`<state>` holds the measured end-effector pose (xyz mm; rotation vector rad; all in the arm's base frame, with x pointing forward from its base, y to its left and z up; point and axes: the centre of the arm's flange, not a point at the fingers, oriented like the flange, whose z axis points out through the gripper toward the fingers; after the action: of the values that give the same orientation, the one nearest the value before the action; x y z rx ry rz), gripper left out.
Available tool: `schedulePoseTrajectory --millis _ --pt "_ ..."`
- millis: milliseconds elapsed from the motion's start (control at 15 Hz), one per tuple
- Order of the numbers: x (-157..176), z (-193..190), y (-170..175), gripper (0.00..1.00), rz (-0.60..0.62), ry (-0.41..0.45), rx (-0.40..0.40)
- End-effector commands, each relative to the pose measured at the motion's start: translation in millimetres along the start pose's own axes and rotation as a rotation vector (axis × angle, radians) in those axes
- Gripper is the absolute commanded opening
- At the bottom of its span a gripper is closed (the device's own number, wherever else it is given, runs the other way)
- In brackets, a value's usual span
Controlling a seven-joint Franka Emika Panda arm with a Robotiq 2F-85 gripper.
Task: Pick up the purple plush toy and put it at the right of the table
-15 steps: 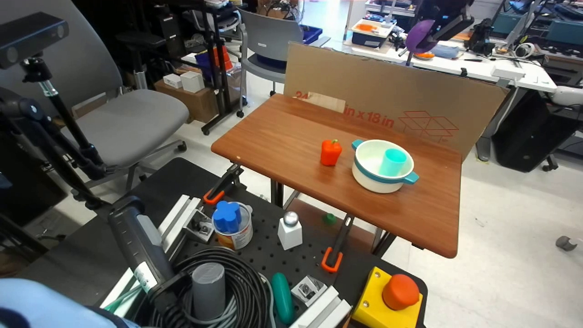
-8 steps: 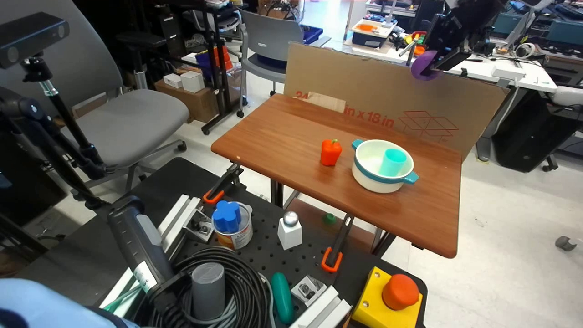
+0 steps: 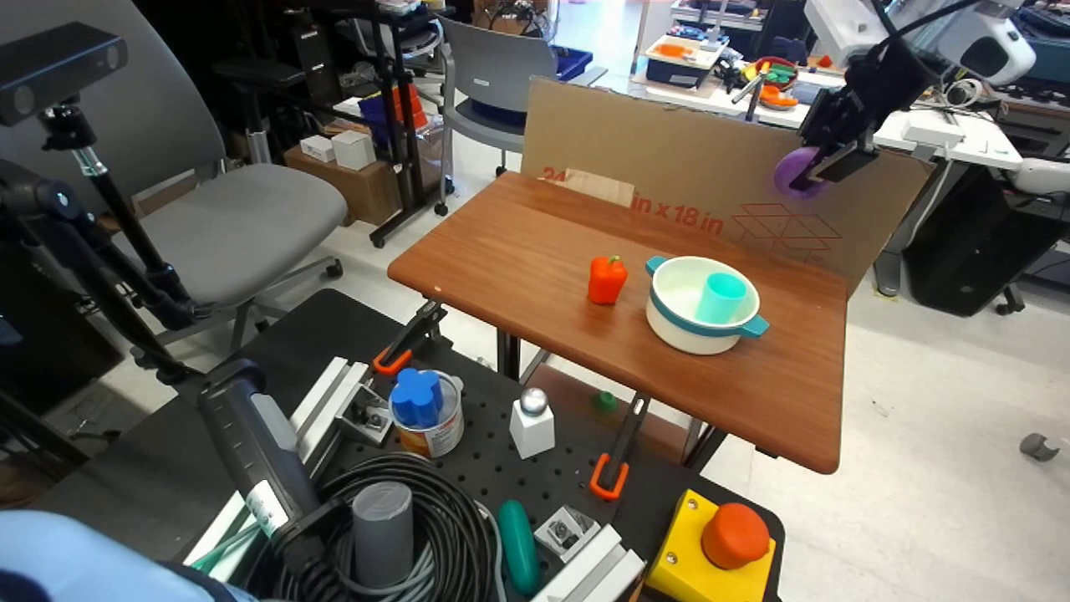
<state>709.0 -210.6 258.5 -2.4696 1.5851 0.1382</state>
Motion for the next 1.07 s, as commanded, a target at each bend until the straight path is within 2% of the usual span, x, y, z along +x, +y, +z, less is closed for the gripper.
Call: schedulePoseTrajectory --millis 0,200,533,1000 --pt "20 21 -17 0.06 -0.005 -0.032 -0.079" --pt "31 43 -16 0.06 0.02 -0.031 -0.148" --pt "64 63 -10 0.06 0.123 0.049 -0.194" --pt "79 88 4 0.06 0.212 0.016 -0.259"
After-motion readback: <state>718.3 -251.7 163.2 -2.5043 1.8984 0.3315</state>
